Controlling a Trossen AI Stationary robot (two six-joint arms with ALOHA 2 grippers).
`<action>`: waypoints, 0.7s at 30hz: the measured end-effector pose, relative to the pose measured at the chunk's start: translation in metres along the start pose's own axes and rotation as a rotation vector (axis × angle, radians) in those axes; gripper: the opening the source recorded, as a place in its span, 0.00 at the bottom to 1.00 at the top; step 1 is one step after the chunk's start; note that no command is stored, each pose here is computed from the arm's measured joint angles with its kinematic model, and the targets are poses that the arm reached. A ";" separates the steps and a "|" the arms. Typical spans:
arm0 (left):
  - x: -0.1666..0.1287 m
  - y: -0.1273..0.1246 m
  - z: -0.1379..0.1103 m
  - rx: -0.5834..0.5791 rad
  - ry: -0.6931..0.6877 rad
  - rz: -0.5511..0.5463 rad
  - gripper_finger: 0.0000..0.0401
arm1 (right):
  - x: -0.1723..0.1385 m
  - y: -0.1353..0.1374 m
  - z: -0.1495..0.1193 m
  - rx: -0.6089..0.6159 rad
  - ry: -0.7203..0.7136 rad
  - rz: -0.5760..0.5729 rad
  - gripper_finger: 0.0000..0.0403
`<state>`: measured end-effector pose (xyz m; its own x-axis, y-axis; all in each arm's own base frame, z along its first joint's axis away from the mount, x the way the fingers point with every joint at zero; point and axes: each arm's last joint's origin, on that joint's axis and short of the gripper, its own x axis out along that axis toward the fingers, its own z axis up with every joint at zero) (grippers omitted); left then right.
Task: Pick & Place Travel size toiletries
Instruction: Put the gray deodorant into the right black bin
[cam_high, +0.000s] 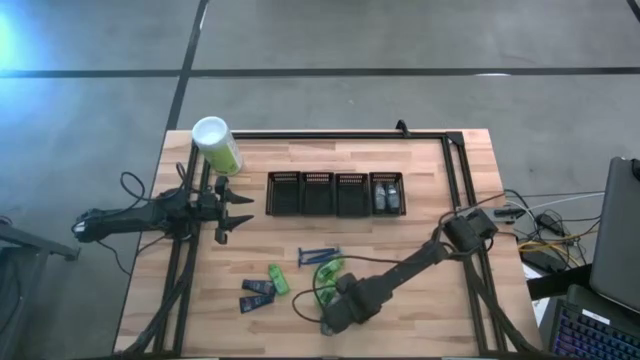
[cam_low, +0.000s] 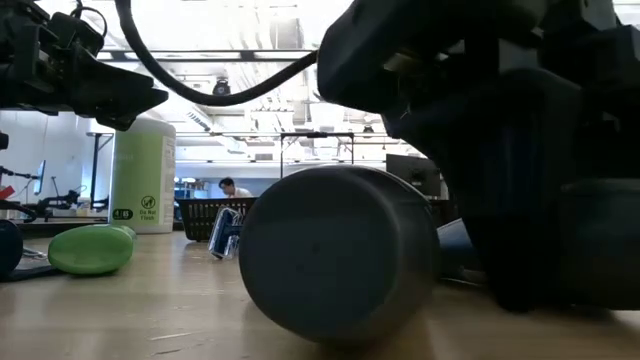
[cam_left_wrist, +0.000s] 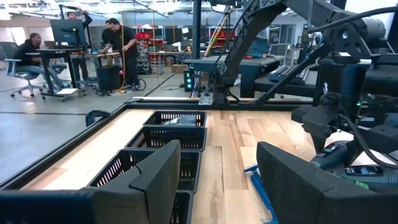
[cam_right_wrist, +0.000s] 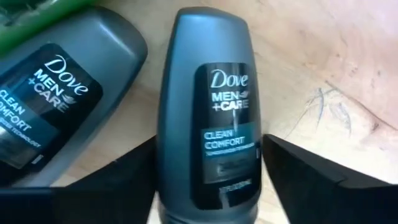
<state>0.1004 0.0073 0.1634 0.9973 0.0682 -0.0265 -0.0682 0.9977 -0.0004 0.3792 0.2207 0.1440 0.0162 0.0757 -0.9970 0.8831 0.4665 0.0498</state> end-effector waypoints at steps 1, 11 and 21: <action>0.000 0.000 0.000 0.000 0.000 0.000 0.54 | 0.000 0.000 0.001 -0.004 0.000 0.000 0.61; 0.000 0.000 0.000 0.000 0.000 0.000 0.54 | -0.005 0.000 0.007 0.055 -0.018 0.012 0.50; 0.000 0.000 0.000 0.000 0.000 0.000 0.54 | -0.074 -0.024 0.024 0.245 -0.193 0.056 0.50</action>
<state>0.1004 0.0074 0.1634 0.9973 0.0686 -0.0265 -0.0686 0.9976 -0.0004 0.3683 0.1824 0.2149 0.1361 -0.0848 -0.9871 0.9646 0.2383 0.1126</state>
